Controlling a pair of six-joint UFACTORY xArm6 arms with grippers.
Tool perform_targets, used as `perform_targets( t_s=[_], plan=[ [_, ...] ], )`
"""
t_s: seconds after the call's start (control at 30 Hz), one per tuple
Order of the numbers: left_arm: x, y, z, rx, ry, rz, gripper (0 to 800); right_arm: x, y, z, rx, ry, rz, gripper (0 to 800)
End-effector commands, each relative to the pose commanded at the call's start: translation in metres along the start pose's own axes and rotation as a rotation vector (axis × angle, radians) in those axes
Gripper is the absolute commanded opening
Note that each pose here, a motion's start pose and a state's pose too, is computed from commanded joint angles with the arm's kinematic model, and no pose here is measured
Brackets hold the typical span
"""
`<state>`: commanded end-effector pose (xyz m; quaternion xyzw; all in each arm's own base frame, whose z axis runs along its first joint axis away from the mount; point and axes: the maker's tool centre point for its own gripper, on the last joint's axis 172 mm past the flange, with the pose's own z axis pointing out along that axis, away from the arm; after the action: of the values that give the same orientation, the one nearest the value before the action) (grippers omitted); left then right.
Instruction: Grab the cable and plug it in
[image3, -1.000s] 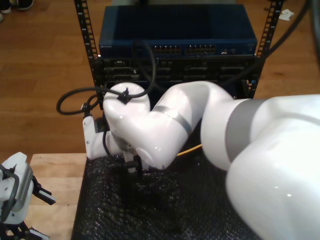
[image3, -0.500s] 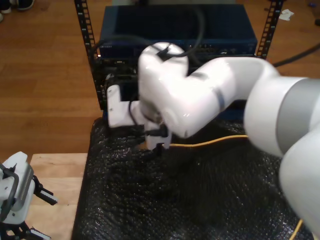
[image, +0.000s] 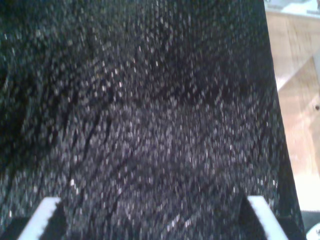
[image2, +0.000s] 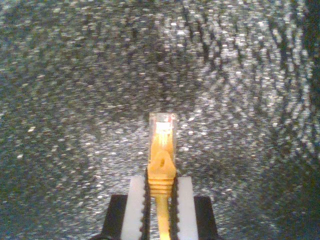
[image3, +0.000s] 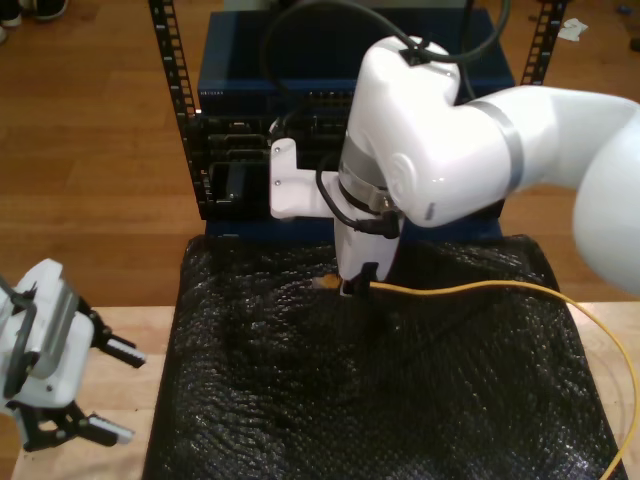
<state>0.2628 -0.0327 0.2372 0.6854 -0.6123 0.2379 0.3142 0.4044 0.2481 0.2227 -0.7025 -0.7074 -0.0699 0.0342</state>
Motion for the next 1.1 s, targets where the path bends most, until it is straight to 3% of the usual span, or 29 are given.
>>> perform_targets(
  t_s=[0.3,0.53,0.7,1.1],
  plan=[
    [0.037,-0.006,0.018,-0.027,0.054,0.002,799,-0.024,-0.015,-0.011,0.062,0.086,0.028,7],
    [0.07,-0.012,0.031,-0.046,0.108,0.01,799,-0.035,-0.027,-0.028,0.092,0.203,0.038,7],
    [0.085,-0.018,0.037,-0.048,0.144,0.009,799,-0.045,-0.041,-0.038,0.134,0.225,0.05,7],
    [0.127,-0.033,0.051,-0.027,0.209,0.064,799,-0.034,-0.058,-0.077,0.133,0.302,0.037,7]
  ],
)
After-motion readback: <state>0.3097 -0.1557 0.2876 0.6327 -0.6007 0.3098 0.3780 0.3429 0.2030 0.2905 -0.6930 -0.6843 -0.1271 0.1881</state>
